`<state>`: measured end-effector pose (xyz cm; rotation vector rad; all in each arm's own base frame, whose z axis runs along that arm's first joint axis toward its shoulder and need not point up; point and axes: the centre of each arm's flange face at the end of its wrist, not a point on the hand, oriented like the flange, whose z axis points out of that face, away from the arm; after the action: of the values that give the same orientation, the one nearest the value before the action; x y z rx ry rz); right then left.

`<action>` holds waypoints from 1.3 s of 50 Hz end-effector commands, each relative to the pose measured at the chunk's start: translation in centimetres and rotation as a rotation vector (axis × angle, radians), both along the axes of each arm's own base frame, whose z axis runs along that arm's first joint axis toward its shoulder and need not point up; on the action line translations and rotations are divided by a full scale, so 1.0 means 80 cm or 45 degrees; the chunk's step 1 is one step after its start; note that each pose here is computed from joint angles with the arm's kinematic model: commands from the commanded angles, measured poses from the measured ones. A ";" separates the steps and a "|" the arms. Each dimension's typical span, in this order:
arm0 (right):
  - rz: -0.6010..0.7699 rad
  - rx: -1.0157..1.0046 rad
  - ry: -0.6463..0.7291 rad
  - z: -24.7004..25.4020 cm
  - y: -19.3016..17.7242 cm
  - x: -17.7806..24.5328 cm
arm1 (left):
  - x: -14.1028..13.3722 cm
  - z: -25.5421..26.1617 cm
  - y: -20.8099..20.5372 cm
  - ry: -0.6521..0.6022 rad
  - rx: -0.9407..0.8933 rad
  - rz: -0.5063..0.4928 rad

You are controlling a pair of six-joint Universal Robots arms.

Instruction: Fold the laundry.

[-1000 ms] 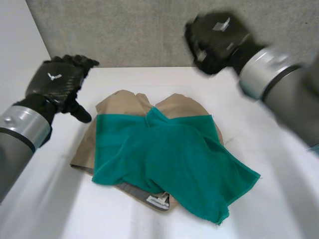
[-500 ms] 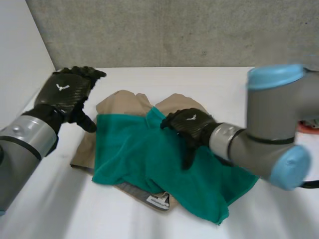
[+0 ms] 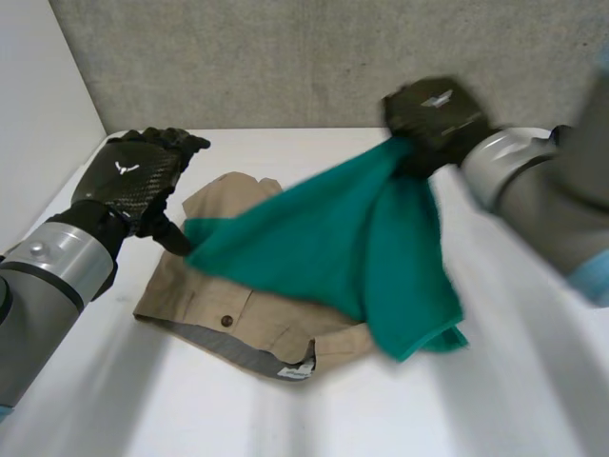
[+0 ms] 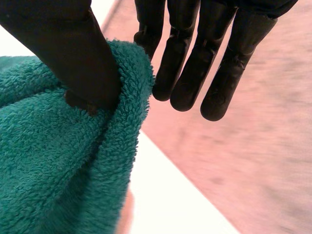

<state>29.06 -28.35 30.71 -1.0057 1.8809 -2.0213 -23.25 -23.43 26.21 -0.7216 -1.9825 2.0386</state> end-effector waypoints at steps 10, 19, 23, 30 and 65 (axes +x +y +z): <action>-0.462 -0.214 0.035 0.069 -0.030 -0.157 | -0.023 -0.035 0.026 -0.048 0.127 -0.159; -0.393 -0.098 0.028 0.035 -0.025 -0.152 | -0.088 -0.086 0.113 -0.157 0.309 -0.543; -0.352 -0.049 0.034 0.020 -0.021 -0.146 | -0.102 -0.118 0.122 -0.212 0.399 -0.588; -0.343 0.008 0.046 0.003 -0.018 -0.145 | -0.121 -0.138 0.118 -0.244 0.432 -0.610; -0.231 0.067 0.079 -0.038 -0.002 -0.111 | -0.038 -0.004 -0.115 -0.070 -0.131 0.238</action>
<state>19.21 -28.68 27.69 -0.8985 2.1417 -2.0572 -33.42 -23.31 17.33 -1.0632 -2.0535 1.7390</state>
